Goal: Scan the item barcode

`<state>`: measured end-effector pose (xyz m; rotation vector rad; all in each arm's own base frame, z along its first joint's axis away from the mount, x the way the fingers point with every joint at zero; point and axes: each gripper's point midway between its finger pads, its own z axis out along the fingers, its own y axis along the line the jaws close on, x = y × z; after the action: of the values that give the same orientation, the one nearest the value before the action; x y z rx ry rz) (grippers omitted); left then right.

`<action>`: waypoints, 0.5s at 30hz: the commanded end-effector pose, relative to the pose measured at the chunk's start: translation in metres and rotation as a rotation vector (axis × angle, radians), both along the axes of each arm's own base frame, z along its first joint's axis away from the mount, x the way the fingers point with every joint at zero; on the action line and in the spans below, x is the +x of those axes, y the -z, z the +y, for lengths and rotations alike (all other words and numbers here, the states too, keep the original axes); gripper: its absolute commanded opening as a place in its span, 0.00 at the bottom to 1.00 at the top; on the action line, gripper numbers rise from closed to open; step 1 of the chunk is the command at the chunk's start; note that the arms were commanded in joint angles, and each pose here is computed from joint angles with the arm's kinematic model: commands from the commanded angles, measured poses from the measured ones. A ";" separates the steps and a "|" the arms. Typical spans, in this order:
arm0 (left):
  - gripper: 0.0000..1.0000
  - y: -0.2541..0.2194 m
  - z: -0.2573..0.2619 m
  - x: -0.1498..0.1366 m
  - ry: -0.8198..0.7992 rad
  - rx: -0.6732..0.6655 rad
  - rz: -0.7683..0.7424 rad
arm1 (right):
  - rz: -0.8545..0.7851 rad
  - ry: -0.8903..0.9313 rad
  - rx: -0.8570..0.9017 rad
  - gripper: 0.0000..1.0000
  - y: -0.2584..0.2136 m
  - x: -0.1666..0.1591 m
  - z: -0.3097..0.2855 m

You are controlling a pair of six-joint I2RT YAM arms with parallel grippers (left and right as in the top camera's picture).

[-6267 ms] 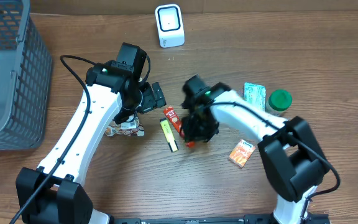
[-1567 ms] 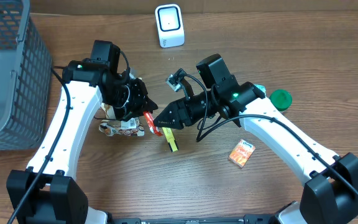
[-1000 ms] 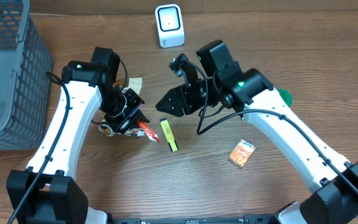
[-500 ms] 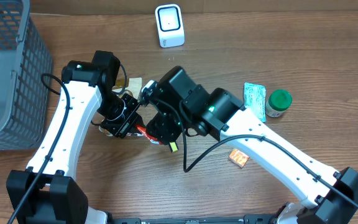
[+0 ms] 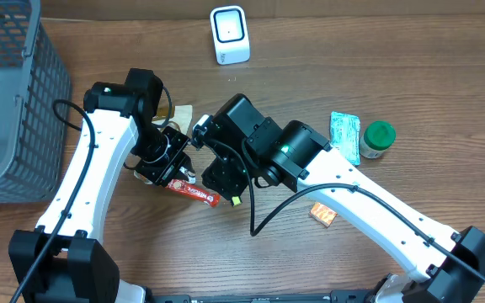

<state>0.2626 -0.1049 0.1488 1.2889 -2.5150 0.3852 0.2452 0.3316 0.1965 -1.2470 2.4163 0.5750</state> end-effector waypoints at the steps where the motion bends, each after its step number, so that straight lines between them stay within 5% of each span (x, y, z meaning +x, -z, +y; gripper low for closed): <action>1: 0.04 0.007 0.018 0.008 -0.055 0.113 -0.009 | -0.006 0.005 0.023 0.67 -0.009 0.001 0.002; 7: 0.04 0.012 0.053 0.029 -0.107 0.245 -0.090 | 0.024 0.025 0.014 0.65 -0.001 -0.001 0.007; 15: 0.04 0.012 0.112 0.039 -0.225 0.263 -0.108 | 0.071 -0.028 -0.045 0.61 0.050 -0.005 0.038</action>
<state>0.2998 -0.0170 0.1375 1.6734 -2.5697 0.2237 0.2439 0.3540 0.1633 -1.2649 2.4725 0.5792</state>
